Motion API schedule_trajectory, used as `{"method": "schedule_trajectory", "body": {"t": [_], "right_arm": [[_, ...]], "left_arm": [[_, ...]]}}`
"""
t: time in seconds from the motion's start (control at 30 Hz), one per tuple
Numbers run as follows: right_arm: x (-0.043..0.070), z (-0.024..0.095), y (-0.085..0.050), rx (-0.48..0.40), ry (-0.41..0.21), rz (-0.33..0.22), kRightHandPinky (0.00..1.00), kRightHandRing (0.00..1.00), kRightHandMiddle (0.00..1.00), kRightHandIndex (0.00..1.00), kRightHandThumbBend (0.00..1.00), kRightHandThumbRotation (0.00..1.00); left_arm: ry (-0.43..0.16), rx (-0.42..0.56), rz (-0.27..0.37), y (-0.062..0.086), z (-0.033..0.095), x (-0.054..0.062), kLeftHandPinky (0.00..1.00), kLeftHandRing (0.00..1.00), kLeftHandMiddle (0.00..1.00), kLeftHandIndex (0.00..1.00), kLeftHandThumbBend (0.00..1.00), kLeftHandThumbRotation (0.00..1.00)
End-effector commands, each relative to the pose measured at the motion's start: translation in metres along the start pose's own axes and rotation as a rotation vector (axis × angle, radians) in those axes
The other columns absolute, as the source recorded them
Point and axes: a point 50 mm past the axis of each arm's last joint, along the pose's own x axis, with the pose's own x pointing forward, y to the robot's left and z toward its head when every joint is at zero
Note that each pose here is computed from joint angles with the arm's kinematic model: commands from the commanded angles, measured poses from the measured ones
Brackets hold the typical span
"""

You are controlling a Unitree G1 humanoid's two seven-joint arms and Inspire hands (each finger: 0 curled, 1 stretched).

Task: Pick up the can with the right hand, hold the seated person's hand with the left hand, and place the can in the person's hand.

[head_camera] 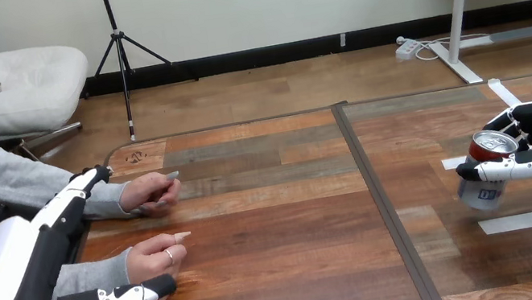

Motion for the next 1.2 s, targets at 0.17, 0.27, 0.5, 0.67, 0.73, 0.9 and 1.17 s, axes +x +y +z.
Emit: {"method": "schedule_trajectory", "body": {"t": [0.17, 0.27, 0.5, 0.67, 0.73, 0.9, 1.17], "right_arm": [[0.015, 0.036, -0.026, -0.018, -0.135, -0.084, 0.30, 0.33, 0.41, 0.44, 0.83, 0.00], [0.015, 0.036, -0.026, -0.022, -0.133, -0.085, 0.29, 0.33, 0.41, 0.44, 0.83, 0.00], [0.015, 0.036, -0.025, -0.013, -0.137, -0.083, 0.30, 0.34, 0.41, 0.44, 0.84, 0.00], [0.016, 0.035, -0.025, -0.014, -0.118, -0.088, 0.31, 0.35, 0.41, 0.44, 0.84, 0.00], [0.016, 0.035, -0.025, -0.012, -0.118, -0.086, 0.31, 0.35, 0.41, 0.44, 0.84, 0.00], [0.017, 0.036, -0.024, -0.006, -0.124, -0.083, 0.31, 0.35, 0.41, 0.44, 0.84, 0.00], [0.017, 0.037, -0.024, -0.014, -0.127, -0.080, 0.32, 0.36, 0.42, 0.44, 0.84, 0.00]], "left_arm": [[-0.041, 0.180, -0.051, 0.018, 0.005, 0.014, 0.69, 0.88, 0.90, 0.88, 1.00, 0.47], [-0.025, 0.198, -0.083, 0.016, 0.003, 0.016, 0.69, 0.88, 0.91, 0.89, 1.00, 0.49], [-0.005, 0.234, -0.125, 0.012, -0.002, 0.021, 0.69, 0.86, 0.91, 0.89, 1.00, 0.51], [0.004, 0.252, -0.149, 0.010, -0.005, 0.025, 0.68, 0.86, 0.90, 0.88, 1.00, 0.50], [0.005, 0.257, -0.154, 0.010, -0.006, 0.027, 0.68, 0.85, 0.90, 0.88, 1.00, 0.49], [0.018, 0.260, -0.162, 0.008, -0.010, 0.031, 0.68, 0.86, 0.90, 0.87, 1.00, 0.47], [0.016, 0.244, -0.180, 0.005, -0.014, 0.038, 0.69, 0.85, 0.90, 0.86, 1.00, 0.42]]}}
